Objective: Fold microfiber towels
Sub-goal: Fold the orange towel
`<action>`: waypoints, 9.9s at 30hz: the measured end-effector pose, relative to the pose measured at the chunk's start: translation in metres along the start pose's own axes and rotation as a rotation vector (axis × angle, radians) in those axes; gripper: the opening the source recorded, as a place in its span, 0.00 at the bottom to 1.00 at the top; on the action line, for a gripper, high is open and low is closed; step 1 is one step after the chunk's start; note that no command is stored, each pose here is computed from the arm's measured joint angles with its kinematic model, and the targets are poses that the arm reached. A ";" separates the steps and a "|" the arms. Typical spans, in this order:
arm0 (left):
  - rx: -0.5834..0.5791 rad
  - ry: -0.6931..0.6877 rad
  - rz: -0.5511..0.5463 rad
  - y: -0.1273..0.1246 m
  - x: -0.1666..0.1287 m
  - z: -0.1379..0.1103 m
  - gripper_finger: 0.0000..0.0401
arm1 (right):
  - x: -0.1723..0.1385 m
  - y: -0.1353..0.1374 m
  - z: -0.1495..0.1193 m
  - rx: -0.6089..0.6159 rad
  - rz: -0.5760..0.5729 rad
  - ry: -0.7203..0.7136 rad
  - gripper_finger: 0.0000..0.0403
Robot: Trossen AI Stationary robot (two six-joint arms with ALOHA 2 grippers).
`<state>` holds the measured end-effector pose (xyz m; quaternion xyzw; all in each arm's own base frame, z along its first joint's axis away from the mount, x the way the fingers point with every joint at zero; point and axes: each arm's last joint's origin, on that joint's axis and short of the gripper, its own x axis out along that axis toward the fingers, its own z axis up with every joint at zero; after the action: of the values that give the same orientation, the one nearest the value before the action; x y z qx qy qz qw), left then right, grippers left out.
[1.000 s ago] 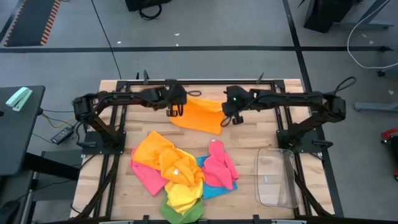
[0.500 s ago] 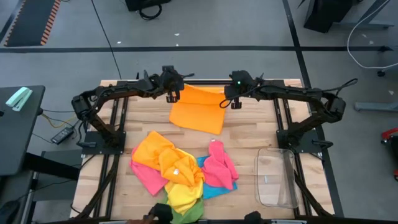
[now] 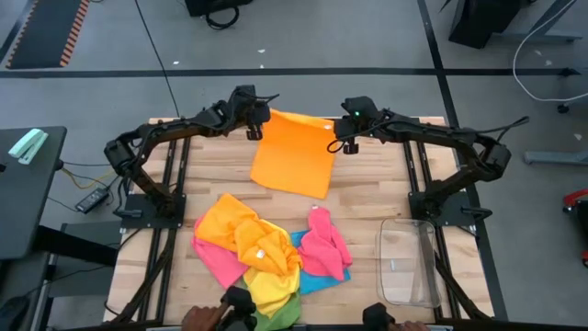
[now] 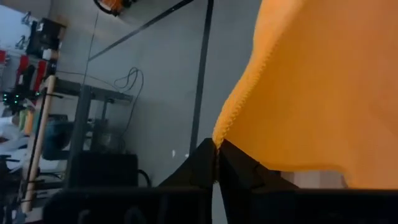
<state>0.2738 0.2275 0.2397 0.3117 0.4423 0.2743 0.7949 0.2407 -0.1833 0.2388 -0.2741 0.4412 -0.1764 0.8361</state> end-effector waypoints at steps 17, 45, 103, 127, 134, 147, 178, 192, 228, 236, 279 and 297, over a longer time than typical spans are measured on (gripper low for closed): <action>0.062 0.092 -0.147 -0.030 0.014 -0.003 0.02 | 0.025 0.030 0.002 -0.031 0.184 0.040 0.01; 0.114 0.253 -0.561 -0.092 -0.021 0.006 0.06 | 0.007 0.084 0.032 -0.145 0.459 -0.019 0.01; 0.122 0.294 -0.742 -0.118 -0.039 0.012 0.07 | -0.005 0.145 0.046 -0.189 0.583 -0.097 0.01; 0.035 0.319 -0.754 -0.119 -0.040 0.012 0.32 | -0.005 0.146 0.043 -0.126 0.586 -0.044 0.39; -0.034 0.335 -0.769 -0.109 -0.044 0.021 0.27 | -0.003 0.142 0.041 -0.070 0.580 -0.024 0.37; -0.206 0.167 -0.522 -0.095 -0.015 0.020 0.18 | 0.013 0.110 0.035 0.058 0.486 -0.100 0.37; -0.247 0.437 -0.683 -0.140 -0.010 -0.002 0.09 | 0.033 0.099 -0.010 0.527 0.335 -0.021 0.37; 0.009 0.368 -0.629 -0.137 -0.016 0.008 0.15 | 0.024 0.123 0.014 0.410 0.417 -0.129 0.37; -0.168 0.329 -0.456 -0.097 0.009 -0.001 0.27 | 0.022 0.126 0.020 0.411 0.416 -0.151 0.38; -0.211 0.442 -0.520 -0.096 0.024 -0.026 0.24 | 0.025 0.124 0.012 0.428 0.362 -0.150 0.38; -0.010 0.383 -0.594 -0.136 -0.050 0.029 0.17 | 0.036 0.122 -0.029 0.628 -0.007 0.240 0.38; 0.019 0.182 -0.779 -0.155 -0.062 0.051 0.28 | 0.010 0.117 0.006 0.528 0.129 0.035 0.38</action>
<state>0.3145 0.0687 0.1797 0.1025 0.5984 -0.0252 0.7942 0.2574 -0.0948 0.1632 -0.0148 0.4110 -0.2366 0.8803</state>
